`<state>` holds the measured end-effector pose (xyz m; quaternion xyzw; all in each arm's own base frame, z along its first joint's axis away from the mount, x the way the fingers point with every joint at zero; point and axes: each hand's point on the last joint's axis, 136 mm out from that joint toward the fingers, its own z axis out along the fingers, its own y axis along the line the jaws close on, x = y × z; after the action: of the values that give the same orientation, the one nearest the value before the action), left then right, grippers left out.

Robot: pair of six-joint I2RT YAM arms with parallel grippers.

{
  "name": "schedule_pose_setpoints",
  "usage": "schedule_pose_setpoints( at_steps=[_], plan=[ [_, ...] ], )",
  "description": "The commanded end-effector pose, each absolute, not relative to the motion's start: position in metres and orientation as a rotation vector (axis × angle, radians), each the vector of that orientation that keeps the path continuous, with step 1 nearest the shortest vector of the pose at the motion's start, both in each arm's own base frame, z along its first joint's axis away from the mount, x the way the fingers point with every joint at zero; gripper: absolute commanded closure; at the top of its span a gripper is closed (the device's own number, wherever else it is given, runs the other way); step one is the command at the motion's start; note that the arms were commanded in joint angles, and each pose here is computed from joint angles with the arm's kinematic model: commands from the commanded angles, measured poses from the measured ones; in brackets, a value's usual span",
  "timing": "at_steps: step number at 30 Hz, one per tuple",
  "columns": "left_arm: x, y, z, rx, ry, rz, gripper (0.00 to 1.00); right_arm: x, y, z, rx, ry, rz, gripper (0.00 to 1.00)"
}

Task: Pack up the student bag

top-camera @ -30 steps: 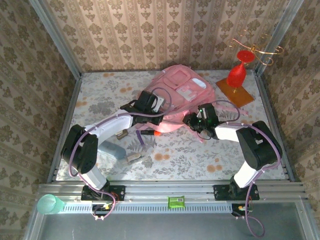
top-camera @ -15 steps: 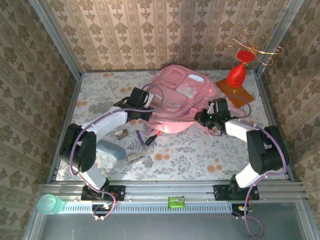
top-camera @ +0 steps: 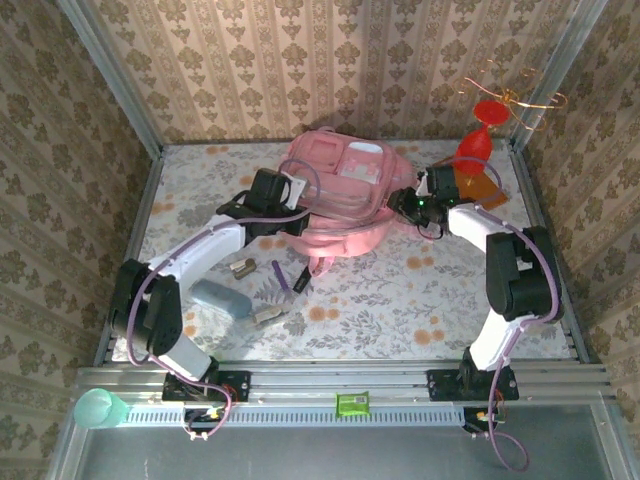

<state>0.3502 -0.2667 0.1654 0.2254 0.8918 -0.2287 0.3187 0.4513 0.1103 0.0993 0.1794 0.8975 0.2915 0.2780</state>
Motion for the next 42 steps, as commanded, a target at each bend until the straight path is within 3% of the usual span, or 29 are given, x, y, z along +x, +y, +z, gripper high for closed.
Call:
schedule_pose_setpoints(
  at_steps=[1, 10, 17, 20, 23, 30, 36, 42],
  plan=[
    [0.339, -0.296, 0.187, 0.571, 2.275, -0.746, 1.0, 0.417, 0.093, 0.094, 0.482, 2.458, 0.66, 0.36],
    [0.332, -0.325, 0.186, 0.619, 2.275, -0.764, 1.0, 0.333, 0.131, 0.109, 0.533, 2.354, 0.897, 0.0],
    [0.32, -0.335, 0.184, 0.662, 2.277, -0.778, 1.0, 0.347, 0.17, 0.123, 0.503, 2.247, 0.956, 0.02],
    [0.314, -0.339, 0.185, 0.679, 2.271, -0.802, 1.0, 0.361, 0.168, 0.11, 0.554, 2.226, 0.928, 0.12],
    [0.308, -0.339, 0.183, 0.698, 2.272, -0.823, 1.0, 0.371, 0.162, 0.102, 0.558, 2.217, 0.864, 0.32],
    [0.297, -0.322, 0.17, 0.775, 2.303, -0.766, 1.0, 0.376, 0.091, 0.092, 0.663, 2.2, 0.599, 0.98],
    [0.32, -0.27, 0.15, 0.751, 2.377, -0.492, 1.0, 0.368, 0.031, 0.106, 0.739, 2.156, 0.475, 1.0],
    [0.357, -0.207, 0.12, 0.594, 2.481, -0.166, 1.0, 0.385, 0.02, 0.116, 0.707, 2.202, 0.491, 1.0]
  ],
)
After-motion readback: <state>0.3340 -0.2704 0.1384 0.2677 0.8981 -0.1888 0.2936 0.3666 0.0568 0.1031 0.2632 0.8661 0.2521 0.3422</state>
